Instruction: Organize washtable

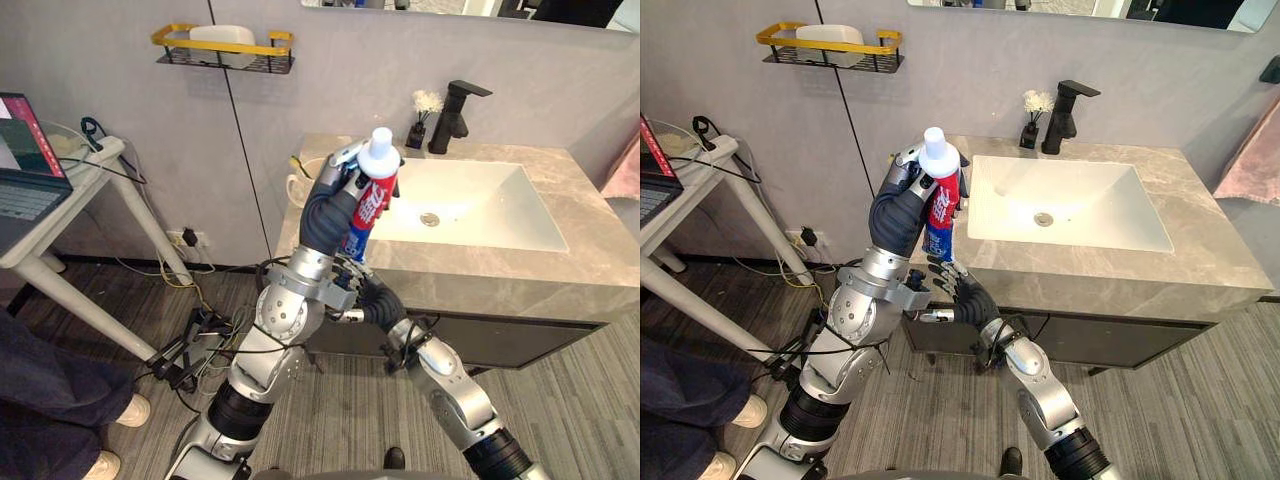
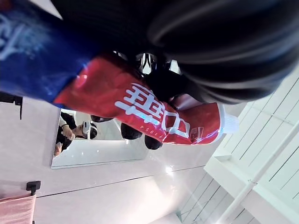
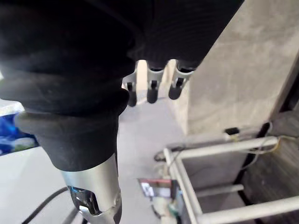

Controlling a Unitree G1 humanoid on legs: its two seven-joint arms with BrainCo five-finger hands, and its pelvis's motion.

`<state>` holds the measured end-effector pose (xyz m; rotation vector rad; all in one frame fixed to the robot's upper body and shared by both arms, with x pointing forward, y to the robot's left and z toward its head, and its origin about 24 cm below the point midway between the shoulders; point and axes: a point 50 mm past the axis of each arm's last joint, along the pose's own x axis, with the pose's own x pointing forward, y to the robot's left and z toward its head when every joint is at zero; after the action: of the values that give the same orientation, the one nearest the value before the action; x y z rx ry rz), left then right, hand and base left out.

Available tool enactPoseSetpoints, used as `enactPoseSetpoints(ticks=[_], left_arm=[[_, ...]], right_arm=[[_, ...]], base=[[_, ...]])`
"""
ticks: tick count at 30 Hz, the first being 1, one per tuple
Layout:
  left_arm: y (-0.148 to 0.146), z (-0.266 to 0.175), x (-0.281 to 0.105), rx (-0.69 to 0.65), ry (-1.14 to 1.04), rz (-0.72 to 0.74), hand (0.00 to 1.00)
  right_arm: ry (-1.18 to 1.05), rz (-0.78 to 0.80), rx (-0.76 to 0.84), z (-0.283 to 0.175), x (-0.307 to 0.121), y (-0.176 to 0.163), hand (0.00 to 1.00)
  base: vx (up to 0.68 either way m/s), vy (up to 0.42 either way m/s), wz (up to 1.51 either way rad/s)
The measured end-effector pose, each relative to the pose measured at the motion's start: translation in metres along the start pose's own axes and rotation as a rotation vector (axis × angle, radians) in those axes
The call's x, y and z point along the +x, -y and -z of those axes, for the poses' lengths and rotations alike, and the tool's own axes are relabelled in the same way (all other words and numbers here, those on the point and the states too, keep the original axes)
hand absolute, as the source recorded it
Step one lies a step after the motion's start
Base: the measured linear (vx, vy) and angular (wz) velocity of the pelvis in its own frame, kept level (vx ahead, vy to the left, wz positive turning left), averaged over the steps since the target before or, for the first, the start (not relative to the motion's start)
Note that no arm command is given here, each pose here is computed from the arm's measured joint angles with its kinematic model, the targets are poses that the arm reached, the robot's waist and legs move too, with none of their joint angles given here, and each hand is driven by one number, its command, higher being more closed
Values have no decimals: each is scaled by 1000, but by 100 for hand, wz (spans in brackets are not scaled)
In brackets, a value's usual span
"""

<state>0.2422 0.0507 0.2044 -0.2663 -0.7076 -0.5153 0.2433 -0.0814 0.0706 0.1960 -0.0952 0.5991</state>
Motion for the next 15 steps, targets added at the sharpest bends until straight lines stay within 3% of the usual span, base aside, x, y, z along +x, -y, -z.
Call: enactPoseSetpoints(ticks=[8, 15], left_arm=[[-4, -1, 0, 24, 9, -13, 100], [-4, -1, -1, 24, 7, -14, 100]], right_arm=[[167, 107, -27, -35, -7, 23, 0], [232, 101, -32, -48, -10, 21, 0]], base=[[0, 0, -6], [-5, 0, -9]])
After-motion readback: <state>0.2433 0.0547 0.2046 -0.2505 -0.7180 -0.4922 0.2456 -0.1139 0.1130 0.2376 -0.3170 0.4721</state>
